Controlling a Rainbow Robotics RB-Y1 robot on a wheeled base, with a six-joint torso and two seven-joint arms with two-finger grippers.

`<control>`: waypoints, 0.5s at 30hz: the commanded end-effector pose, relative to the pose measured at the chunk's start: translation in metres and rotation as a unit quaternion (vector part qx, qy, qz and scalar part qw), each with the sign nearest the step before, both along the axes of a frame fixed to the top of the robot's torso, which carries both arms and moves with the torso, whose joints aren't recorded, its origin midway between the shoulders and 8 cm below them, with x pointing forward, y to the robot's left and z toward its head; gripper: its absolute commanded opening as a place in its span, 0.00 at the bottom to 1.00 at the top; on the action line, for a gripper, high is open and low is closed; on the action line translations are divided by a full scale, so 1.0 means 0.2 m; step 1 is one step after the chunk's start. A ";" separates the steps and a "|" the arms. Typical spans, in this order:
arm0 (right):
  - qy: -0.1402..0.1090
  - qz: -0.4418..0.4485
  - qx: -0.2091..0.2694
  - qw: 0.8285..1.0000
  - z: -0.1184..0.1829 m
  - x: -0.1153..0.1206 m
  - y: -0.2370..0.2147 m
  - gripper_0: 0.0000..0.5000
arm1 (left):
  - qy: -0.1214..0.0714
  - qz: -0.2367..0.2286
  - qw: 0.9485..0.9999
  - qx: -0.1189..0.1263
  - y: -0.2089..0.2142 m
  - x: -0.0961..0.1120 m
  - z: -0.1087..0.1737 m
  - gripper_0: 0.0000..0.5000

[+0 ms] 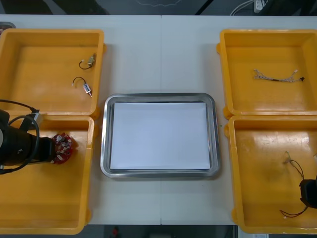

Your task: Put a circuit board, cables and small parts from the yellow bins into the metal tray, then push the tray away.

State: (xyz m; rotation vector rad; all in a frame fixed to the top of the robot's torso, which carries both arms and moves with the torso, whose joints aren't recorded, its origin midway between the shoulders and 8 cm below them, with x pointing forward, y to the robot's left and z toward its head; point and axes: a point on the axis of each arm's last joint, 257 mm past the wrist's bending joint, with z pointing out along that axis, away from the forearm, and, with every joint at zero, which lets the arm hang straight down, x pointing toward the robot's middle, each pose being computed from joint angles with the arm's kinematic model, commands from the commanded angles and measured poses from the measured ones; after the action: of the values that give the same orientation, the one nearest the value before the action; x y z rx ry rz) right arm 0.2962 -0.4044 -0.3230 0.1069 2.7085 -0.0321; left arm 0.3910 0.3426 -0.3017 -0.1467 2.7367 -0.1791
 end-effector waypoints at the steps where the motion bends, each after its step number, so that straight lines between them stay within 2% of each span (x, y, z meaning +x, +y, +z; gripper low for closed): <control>1: -0.025 0.035 -0.014 0.999 0.25 0.06 0.01 0.00 | 0.002 -0.044 0.999 0.021 -0.01 -0.07 0.02 0.00; 6: -0.027 0.054 -0.023 0.998 0.44 0.05 0.05 0.00 | -0.004 -0.052 0.998 0.033 -0.01 -0.08 0.17 0.00; 11: -0.028 0.091 -0.067 0.993 0.63 0.04 0.08 0.00 | -0.017 -0.071 0.996 0.050 -0.04 -0.10 0.36 0.00; 15: -0.019 0.114 -0.095 0.989 0.72 0.03 0.10 0.00 | -0.021 -0.087 0.994 0.059 -0.09 -0.12 0.44 0.00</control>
State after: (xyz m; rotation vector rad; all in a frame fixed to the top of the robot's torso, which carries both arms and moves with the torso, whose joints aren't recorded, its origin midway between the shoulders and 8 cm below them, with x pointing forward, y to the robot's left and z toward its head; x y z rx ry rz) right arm 0.2896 -0.3836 -0.2132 -0.0915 2.7102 -0.1127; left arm 0.3620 0.3298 -0.2402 0.0043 2.7552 -0.1026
